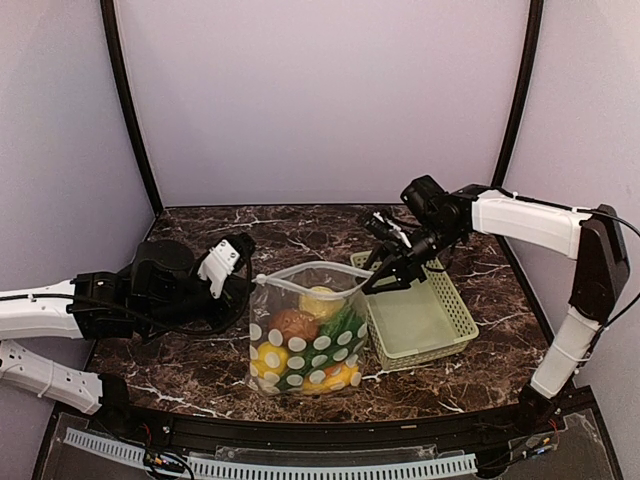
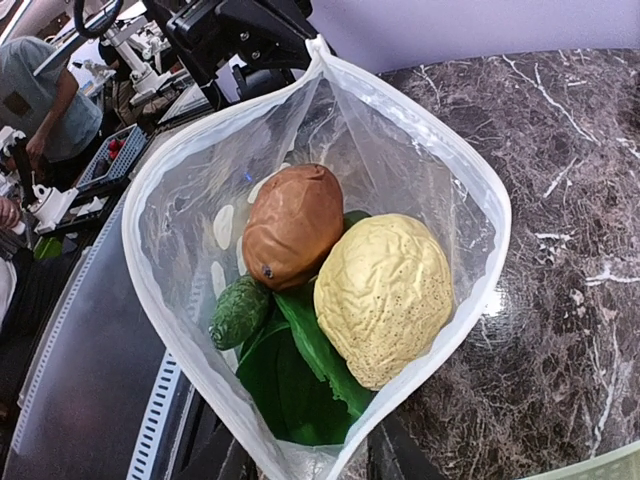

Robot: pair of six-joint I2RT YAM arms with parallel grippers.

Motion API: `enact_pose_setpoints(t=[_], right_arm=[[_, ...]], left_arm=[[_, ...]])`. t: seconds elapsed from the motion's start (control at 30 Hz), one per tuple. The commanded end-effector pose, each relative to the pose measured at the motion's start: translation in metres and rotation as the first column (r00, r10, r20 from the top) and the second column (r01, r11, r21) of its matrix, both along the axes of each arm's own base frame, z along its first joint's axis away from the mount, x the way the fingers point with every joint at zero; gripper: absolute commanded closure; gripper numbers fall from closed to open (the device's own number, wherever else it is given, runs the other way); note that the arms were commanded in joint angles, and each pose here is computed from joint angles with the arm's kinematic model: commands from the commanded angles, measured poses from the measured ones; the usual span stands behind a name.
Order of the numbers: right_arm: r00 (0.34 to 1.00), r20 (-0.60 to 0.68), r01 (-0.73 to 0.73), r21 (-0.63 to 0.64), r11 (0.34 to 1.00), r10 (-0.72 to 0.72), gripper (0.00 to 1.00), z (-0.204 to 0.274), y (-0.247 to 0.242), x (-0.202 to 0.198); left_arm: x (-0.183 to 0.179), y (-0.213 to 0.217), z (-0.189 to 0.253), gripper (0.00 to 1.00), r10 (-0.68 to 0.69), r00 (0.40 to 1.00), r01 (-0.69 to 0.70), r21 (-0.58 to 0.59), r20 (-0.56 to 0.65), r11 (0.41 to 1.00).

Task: Place the food in the zip-top bag and seal the zipper
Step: Adjust the zipper food storage bag at the center of the board.

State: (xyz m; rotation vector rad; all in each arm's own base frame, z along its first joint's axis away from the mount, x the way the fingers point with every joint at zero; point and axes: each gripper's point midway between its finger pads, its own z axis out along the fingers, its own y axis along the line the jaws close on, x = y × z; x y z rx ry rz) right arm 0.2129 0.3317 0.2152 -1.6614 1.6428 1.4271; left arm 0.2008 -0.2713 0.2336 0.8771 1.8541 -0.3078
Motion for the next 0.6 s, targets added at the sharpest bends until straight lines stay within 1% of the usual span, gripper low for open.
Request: enact_pose_setpoints(t=[0.0, 0.1, 0.13, 0.2, 0.27, 0.33, 0.43, 0.5, 0.57], right_arm=[[0.999, -0.012, 0.037, -0.014, 0.999, -0.037, 0.75, 0.000, 0.007, 0.011], [0.998, 0.001, 0.062, -0.041, 0.997, -0.062, 0.97, -0.002, 0.007, 0.018], [0.998, 0.011, 0.066, -0.040, 0.997, -0.066, 1.00, 0.001, 0.006, 0.019], [0.997, 0.042, 0.069, -0.033, 0.997, -0.067, 1.00, 0.010, 0.004, 0.018], [0.993, 0.099, 0.064, -0.019, 0.998, -0.062, 1.00, 0.025, 0.000, 0.015], [0.985, 0.160, 0.062, -0.004, 0.998, -0.060, 1.00, 0.046, -0.004, 0.013], [0.975, 0.216, 0.057, 0.011, 0.998, -0.058, 1.00, 0.065, -0.008, 0.010], [0.976, 0.211, 0.056, -0.006, 0.998, -0.054, 1.00, 0.056, -0.008, 0.010], [0.980, 0.195, 0.050, -0.055, 0.997, -0.038, 1.00, 0.040, -0.005, 0.011]], left_arm=[[0.002, 0.003, 0.005, 0.99, 0.027, 1.000, -0.027, -0.044, 0.014, 0.999], [0.003, 0.004, 0.012, 0.99, 0.031, 0.999, -0.030, -0.054, 0.021, 0.998], [0.004, 0.004, 0.016, 0.99, 0.035, 0.999, -0.034, -0.059, 0.023, 0.998], [0.002, 0.007, 0.019, 0.99, 0.039, 0.999, -0.038, -0.066, 0.017, 0.997], [0.000, 0.012, 0.027, 0.99, 0.043, 0.999, -0.041, -0.083, 0.016, 0.996], [-0.005, 0.020, 0.039, 0.99, 0.040, 0.999, -0.038, -0.110, 0.018, 0.993], [-0.012, 0.021, 0.058, 0.99, 0.010, 1.000, -0.007, -0.151, 0.022, 0.988], [-0.016, 0.017, 0.062, 0.99, -0.022, 1.000, 0.025, -0.163, 0.020, 0.986], [-0.018, 0.009, 0.054, 0.99, -0.056, 0.998, 0.056, -0.147, 0.004, 0.987]])
